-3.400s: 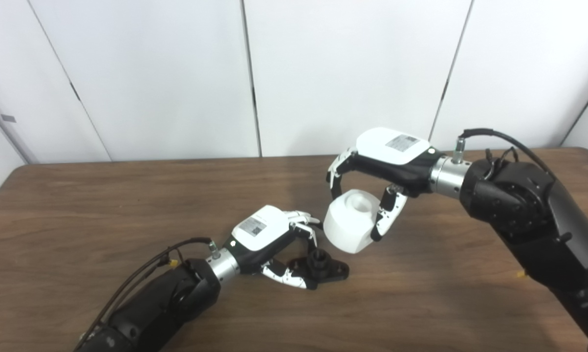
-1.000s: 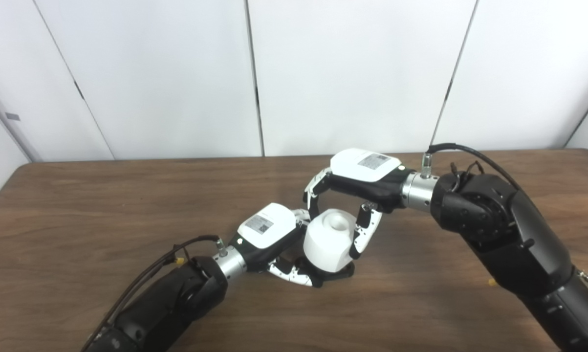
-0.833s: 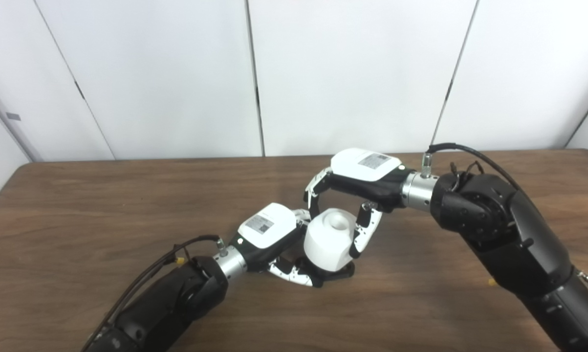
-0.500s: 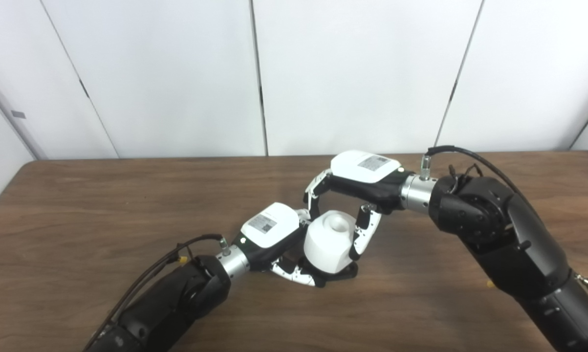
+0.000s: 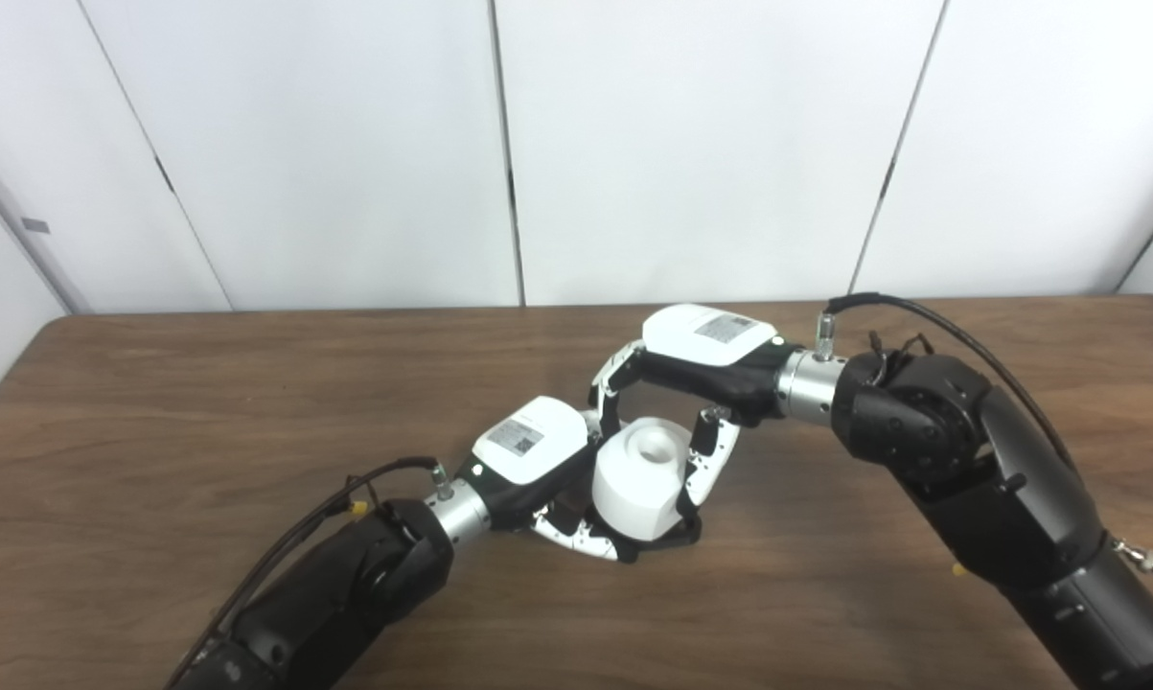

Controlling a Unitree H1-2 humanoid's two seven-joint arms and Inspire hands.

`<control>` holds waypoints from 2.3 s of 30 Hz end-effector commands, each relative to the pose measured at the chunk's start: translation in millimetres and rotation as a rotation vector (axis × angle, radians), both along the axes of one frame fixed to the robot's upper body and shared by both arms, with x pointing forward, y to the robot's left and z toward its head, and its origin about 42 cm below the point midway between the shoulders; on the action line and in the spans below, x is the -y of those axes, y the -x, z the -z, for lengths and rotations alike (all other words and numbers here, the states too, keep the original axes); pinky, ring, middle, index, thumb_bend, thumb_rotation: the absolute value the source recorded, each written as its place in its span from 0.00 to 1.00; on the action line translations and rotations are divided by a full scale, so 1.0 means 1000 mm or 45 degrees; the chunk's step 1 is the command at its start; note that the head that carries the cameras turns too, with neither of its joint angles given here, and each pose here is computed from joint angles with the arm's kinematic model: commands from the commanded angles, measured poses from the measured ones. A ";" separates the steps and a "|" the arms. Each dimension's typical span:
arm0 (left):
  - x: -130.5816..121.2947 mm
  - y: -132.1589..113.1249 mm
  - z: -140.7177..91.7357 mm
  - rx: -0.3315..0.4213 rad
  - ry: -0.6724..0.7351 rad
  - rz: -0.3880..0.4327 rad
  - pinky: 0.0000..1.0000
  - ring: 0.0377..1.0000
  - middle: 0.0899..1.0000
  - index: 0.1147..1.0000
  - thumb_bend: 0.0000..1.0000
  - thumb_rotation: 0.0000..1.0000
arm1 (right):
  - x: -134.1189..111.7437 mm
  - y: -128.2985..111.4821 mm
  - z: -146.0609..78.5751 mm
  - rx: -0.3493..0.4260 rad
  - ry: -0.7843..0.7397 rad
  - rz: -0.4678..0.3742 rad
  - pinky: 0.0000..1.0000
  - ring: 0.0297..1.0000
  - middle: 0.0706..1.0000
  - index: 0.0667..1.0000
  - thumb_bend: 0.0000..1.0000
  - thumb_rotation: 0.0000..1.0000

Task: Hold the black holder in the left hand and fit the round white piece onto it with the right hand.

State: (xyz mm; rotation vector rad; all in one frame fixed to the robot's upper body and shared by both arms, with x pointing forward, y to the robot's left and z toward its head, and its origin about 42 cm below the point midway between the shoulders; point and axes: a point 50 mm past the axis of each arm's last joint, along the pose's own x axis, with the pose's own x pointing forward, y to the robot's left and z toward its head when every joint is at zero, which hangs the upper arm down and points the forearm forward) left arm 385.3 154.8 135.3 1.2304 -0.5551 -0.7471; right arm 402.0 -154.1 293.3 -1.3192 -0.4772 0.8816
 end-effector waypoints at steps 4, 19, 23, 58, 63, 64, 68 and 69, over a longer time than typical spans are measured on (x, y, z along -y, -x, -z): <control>-0.010 0.024 0.051 -0.209 -0.276 -0.005 0.70 0.81 0.79 0.42 0.52 0.08 | -0.010 -0.003 -0.009 0.085 -0.030 -0.051 0.77 0.81 0.74 0.44 0.52 0.14; -0.010 0.022 0.050 -0.207 -0.262 -0.013 0.69 0.81 0.79 0.42 0.52 0.08 | -0.010 -0.001 0.003 0.059 0.020 -0.061 0.79 0.81 0.75 0.44 0.52 0.14; -0.010 0.022 0.051 -0.203 -0.259 -0.016 0.68 0.80 0.78 0.42 0.52 0.08 | -0.009 -0.001 0.004 0.061 0.024 -0.063 0.80 0.81 0.74 0.44 0.53 0.14; -0.016 0.021 0.053 -0.213 -0.278 -0.017 0.70 0.80 0.78 0.42 0.52 0.08 | 0.013 0.000 -0.029 0.021 0.089 0.038 0.82 0.88 0.89 1.00 0.98 0.26; -0.017 0.021 0.053 -0.208 -0.284 -0.017 0.69 0.80 0.79 0.42 0.52 0.08 | 0.014 0.000 -0.034 0.043 0.067 0.040 0.78 0.86 0.89 1.00 1.00 0.26; -0.017 0.021 0.053 -0.205 -0.285 -0.016 0.69 0.80 0.79 0.42 0.52 0.08 | 0.014 0.000 -0.035 0.044 0.061 0.043 0.78 0.86 0.89 1.00 1.00 0.26; -0.017 0.021 0.054 -0.218 -0.276 -0.022 0.68 0.80 0.79 0.42 0.52 0.08 | 0.016 -0.001 -0.040 0.058 0.048 0.050 0.78 0.87 0.91 1.00 1.00 0.27; -0.017 0.021 0.054 -0.222 -0.276 -0.022 0.69 0.80 0.79 0.42 0.52 0.08 | 0.016 -0.001 -0.041 0.062 0.048 0.051 0.78 0.87 0.91 1.00 0.99 0.27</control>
